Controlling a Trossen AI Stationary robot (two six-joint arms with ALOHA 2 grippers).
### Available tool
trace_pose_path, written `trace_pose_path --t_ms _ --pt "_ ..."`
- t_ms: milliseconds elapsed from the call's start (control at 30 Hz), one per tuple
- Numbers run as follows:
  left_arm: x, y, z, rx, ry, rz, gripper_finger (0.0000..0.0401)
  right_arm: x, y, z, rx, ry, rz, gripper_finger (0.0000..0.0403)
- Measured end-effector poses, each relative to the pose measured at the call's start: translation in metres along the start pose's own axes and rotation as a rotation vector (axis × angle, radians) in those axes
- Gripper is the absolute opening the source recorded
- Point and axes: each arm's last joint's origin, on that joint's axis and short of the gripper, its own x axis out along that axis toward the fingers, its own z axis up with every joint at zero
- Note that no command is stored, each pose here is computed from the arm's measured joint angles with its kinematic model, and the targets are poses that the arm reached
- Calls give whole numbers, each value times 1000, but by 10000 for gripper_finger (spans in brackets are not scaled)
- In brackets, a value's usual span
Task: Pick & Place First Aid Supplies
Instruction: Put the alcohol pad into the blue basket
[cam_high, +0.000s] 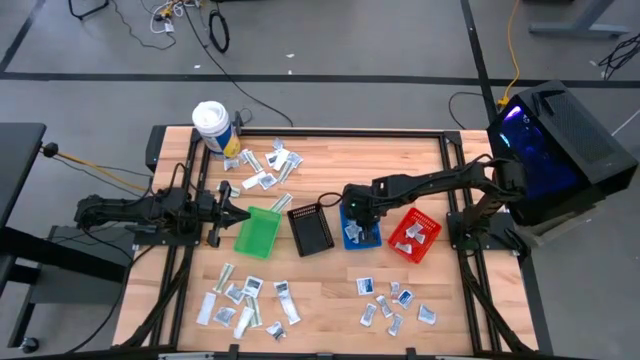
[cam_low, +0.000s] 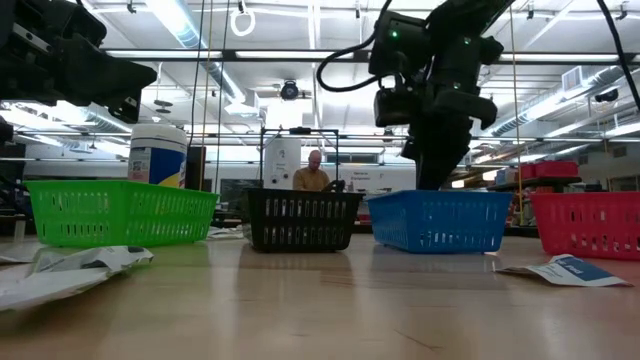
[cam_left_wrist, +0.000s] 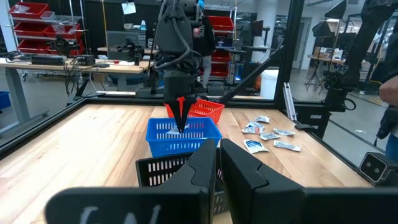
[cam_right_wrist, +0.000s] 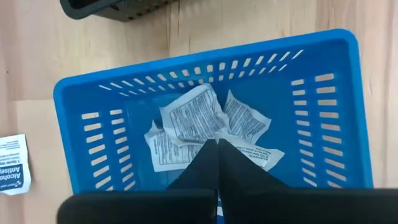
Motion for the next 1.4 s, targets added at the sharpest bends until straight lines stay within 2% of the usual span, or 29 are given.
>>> trace_pose_path --t_ms 167,267,567,800,1133,1400 --pt "0 0 0 0 0 0 32 0 0 1 16 -13 0 2" --pt "0 0 0 0 0 0 32 0 0 1 21 -15 0 17" --pt "0 0 0 0 -1 0 32 -4 0 2 23 -30 2 108" --pt "0 0 0 0 0 0 32 -35 6 3 5 -148 -2 167" --pt "0 0 0 0 0 0 32 -79 49 -7 -153 -291 37 213" --pt "0 0 0 0 0 0 32 -85 92 -18 -280 -311 26 236"
